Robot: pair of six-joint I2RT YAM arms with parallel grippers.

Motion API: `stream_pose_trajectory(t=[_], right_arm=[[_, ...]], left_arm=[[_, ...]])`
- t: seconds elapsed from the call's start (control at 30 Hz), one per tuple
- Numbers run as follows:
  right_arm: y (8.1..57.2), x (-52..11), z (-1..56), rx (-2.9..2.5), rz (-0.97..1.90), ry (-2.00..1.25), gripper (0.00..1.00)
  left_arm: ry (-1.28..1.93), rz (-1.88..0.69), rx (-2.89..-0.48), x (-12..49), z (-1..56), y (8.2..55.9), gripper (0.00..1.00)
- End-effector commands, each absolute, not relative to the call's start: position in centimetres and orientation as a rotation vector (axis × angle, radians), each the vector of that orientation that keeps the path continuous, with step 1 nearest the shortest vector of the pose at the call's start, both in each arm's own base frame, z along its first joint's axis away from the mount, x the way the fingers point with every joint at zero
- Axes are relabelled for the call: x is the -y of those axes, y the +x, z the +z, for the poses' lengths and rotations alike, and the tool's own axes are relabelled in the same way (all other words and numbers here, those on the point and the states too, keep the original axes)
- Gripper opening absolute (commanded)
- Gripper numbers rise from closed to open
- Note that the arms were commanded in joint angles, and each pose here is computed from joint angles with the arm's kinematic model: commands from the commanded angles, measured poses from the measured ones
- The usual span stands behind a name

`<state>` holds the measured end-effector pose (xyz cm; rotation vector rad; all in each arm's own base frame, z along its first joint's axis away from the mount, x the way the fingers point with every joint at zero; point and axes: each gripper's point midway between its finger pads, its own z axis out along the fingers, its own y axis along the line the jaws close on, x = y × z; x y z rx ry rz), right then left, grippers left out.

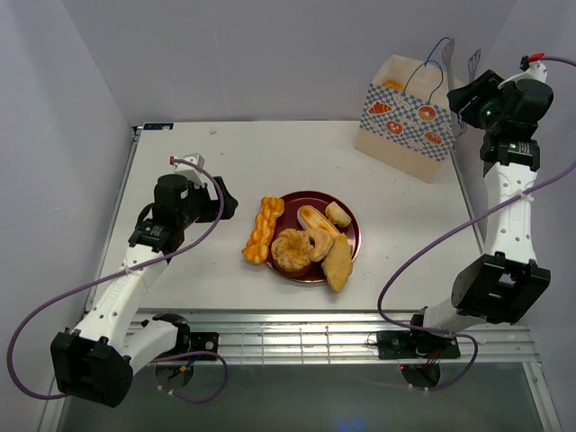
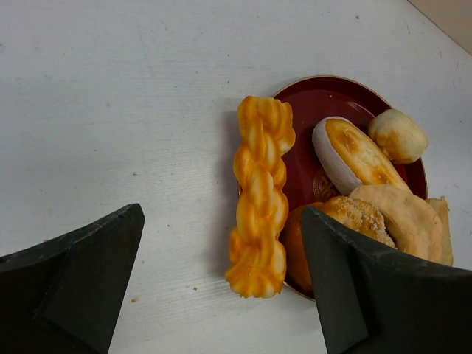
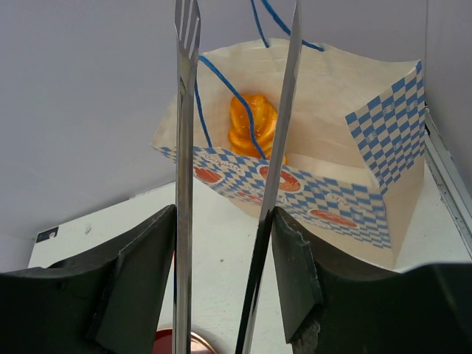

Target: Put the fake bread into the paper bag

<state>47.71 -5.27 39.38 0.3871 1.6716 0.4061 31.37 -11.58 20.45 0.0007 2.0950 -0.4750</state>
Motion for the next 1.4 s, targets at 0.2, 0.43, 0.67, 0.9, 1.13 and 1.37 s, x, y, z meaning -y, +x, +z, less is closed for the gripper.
stream_pose_trajectory(t=[0.2,0.43,0.67,0.9,1.13,1.37], right_arm=[[39.3,0.9,43.7,-1.554,0.477,0.235,0.58],[33.2,-2.1,42.4,-1.549,0.471,0.146,0.58],[28.1,-4.9,40.5,-1.563,0.520,0.052,0.58],[24.9,-9.4,35.9,-1.663,0.665,-0.138,0.56],[22.5,-12.8,31.3,-1.770,0.798,-0.304,0.56],[20.3,-13.9,26.9,-1.903,0.815,-0.380,0.57]], left_arm=[[-0.002,-0.457,-2.020,11.2,23.2,31.5,0.98],[-0.014,-0.443,-2.021,10.9,23.1,31.6,0.98],[-0.033,-0.405,-2.000,10.2,23.6,31.5,0.98],[-0.042,-0.386,-1.986,9.9,24.0,31.6,0.90],[-0.087,-0.320,-1.981,8.7,24.0,31.8,0.94],[-0.099,-0.309,-1.976,8.5,24.1,31.8,0.96]])
